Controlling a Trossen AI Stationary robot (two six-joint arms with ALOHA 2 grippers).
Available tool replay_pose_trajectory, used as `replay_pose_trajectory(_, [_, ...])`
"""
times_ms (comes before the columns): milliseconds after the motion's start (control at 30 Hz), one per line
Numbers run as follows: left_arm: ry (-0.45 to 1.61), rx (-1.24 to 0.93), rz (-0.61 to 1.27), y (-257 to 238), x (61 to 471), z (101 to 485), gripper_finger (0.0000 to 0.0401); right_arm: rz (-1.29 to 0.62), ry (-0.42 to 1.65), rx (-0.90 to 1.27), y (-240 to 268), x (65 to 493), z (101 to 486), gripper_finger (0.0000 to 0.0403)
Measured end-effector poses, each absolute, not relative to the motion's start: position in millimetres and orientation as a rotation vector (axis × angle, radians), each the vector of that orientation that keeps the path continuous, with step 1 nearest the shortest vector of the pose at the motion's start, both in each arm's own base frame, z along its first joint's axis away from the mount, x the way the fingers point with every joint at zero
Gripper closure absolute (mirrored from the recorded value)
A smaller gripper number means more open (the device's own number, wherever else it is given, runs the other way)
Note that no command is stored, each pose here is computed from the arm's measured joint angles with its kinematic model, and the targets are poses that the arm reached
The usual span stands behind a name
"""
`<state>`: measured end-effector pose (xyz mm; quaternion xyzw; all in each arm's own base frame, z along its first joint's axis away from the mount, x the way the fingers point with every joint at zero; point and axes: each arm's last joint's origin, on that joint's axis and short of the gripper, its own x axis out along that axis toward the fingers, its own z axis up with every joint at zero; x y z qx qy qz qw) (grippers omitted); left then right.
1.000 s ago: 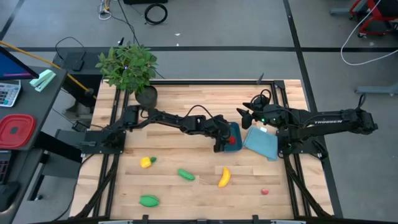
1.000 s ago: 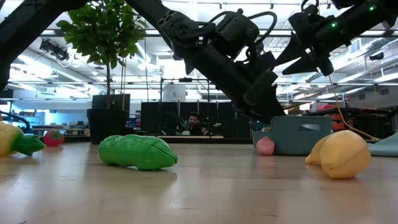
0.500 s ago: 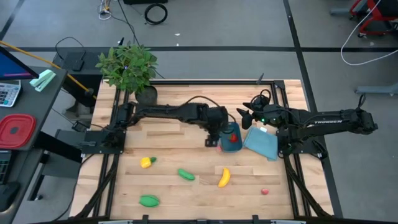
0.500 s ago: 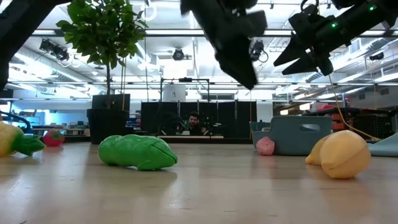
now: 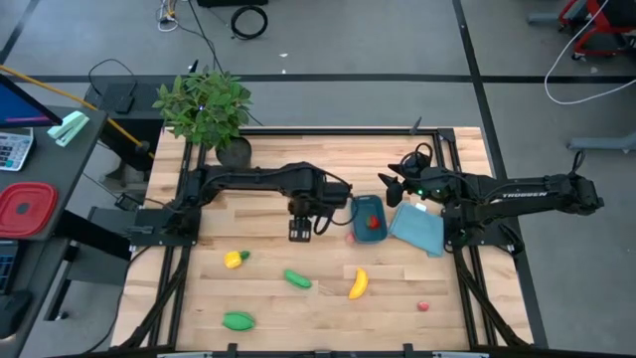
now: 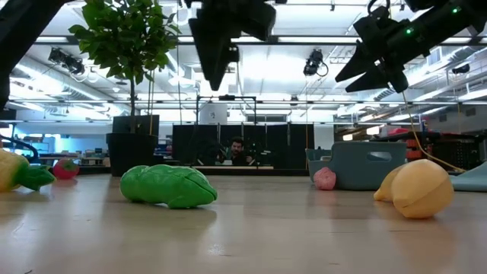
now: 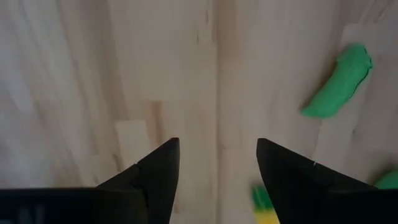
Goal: Pick and placing Produce into tupperware
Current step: Put the green peas into the blue bin
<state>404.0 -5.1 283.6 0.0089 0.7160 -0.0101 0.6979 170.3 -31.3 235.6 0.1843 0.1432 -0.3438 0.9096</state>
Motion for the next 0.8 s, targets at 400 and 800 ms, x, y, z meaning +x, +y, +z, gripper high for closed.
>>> replay_pose_trajectory(400, [1.680, 0.003, -0.218, -58.4, 377.1, 231.8, 0.0221, -0.696, 0.378, 0.432, -27.2, 167.0, 227.5, 0.0165])
replay_pose_trajectory(800, [1.621, 0.132, -0.343, -113.8, 364.9, 186.7, 0.0227, -0.689, 0.386, 0.451, -23.1, 166.7, 226.2, 0.0165])
